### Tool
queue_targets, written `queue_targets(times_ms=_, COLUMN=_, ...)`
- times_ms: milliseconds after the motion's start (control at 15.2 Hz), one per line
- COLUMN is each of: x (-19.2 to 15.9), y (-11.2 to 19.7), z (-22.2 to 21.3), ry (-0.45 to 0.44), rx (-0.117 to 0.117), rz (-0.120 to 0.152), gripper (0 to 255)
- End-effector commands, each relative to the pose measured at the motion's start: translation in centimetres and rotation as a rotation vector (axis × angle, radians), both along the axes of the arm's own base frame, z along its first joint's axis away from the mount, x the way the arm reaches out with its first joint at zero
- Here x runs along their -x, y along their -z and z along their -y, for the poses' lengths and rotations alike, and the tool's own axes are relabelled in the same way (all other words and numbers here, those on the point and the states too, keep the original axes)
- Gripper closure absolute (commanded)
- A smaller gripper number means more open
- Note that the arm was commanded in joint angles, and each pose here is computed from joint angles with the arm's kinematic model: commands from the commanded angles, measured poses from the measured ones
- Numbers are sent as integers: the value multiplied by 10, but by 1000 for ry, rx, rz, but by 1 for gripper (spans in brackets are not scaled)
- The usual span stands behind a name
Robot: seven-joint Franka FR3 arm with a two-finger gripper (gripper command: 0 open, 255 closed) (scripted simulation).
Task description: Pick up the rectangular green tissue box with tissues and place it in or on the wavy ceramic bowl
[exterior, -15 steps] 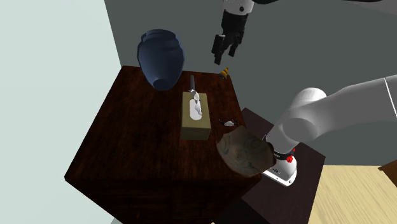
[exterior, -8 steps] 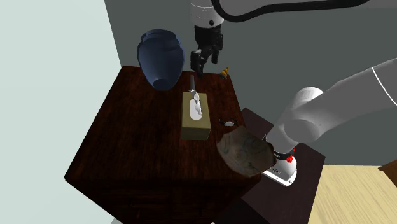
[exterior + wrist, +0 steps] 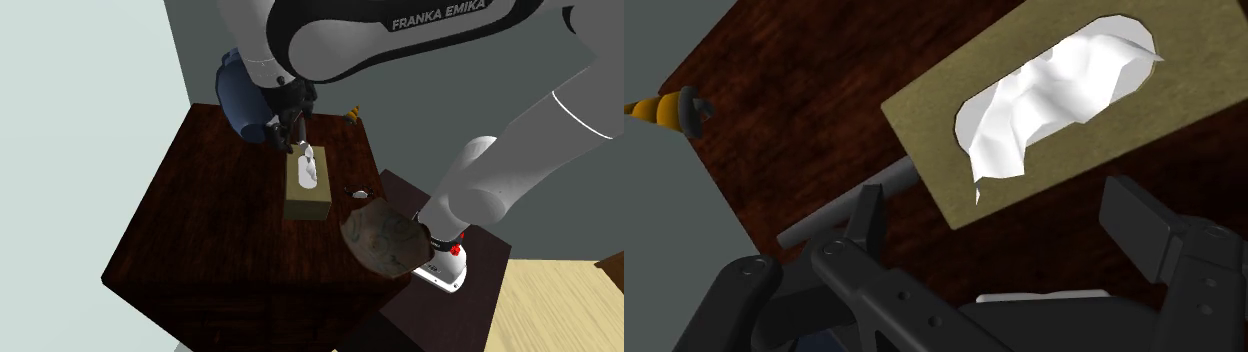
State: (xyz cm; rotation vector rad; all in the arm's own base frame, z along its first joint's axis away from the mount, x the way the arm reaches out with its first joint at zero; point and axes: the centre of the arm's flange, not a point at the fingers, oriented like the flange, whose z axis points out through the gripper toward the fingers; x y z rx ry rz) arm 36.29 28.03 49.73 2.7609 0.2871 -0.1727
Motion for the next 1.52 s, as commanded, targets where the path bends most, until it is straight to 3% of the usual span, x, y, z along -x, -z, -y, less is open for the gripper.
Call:
queue_targets(times_ms=0, x=1, y=11, z=-2, ry=-5, rx=8, rz=-2, gripper=0)
queue_targets(times_ms=330, x=4, y=38, z=8, ry=-5, rx=8, rz=-2, gripper=0)
queue_targets(times_ms=858, x=4, y=38, z=8, ry=-5, rx=8, rz=-2, gripper=0)
queue_targets(times_ms=924, x=4, y=38, z=8, ry=-5, rx=8, rz=-2, gripper=255)
queue_targets(times_ms=1452, x=4, y=38, z=9, ry=-5, rx=8, rz=-2, gripper=255)
